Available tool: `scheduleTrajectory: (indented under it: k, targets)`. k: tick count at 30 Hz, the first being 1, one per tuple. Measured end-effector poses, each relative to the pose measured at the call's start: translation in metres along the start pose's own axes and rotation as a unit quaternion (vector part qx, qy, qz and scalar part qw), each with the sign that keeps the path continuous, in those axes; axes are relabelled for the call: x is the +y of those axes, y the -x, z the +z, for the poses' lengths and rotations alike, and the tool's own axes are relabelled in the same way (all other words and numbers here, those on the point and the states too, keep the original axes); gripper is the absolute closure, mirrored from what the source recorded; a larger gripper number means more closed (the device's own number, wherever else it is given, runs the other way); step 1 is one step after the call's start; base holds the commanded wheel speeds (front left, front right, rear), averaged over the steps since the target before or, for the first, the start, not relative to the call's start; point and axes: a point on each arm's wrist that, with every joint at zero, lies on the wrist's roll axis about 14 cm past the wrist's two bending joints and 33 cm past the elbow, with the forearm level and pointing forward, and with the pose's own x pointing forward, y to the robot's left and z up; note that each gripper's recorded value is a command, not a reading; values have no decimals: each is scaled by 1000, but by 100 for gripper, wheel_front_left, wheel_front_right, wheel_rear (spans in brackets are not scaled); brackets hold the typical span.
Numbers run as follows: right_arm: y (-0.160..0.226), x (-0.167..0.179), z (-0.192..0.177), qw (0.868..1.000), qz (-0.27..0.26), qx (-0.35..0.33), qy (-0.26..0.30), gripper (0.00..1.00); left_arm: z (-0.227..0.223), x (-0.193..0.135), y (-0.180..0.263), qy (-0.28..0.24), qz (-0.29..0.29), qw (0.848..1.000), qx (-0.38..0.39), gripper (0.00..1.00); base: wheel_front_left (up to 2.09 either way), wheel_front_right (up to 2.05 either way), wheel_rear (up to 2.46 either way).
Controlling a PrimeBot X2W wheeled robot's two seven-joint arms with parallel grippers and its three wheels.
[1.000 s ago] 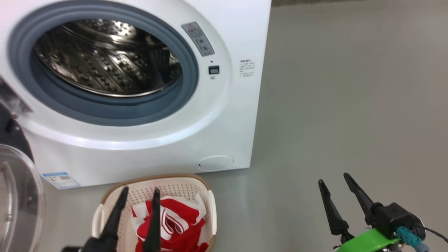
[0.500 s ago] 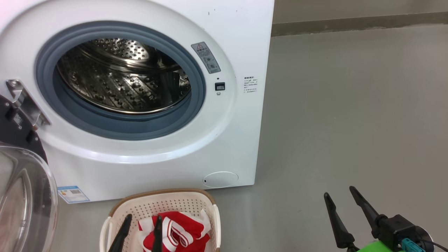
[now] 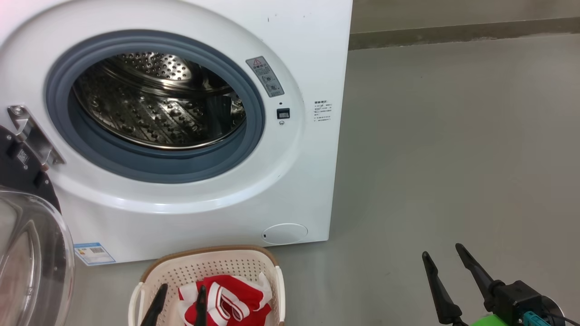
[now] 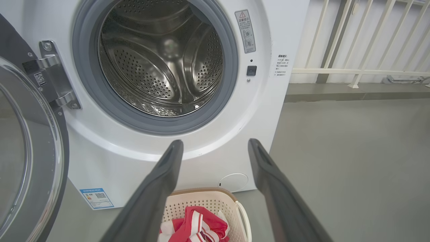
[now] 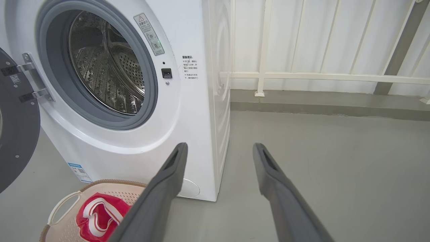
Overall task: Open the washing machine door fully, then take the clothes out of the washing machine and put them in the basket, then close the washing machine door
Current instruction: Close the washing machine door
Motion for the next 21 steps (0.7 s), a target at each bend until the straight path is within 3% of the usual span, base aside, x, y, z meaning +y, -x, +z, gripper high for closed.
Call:
scheduleTrajectory:
  k: [21]
  targets:
    - [-1,2,0,1000,3,2,0,0,-4,4,3,-2,8,1000,5,0,0,0,0]
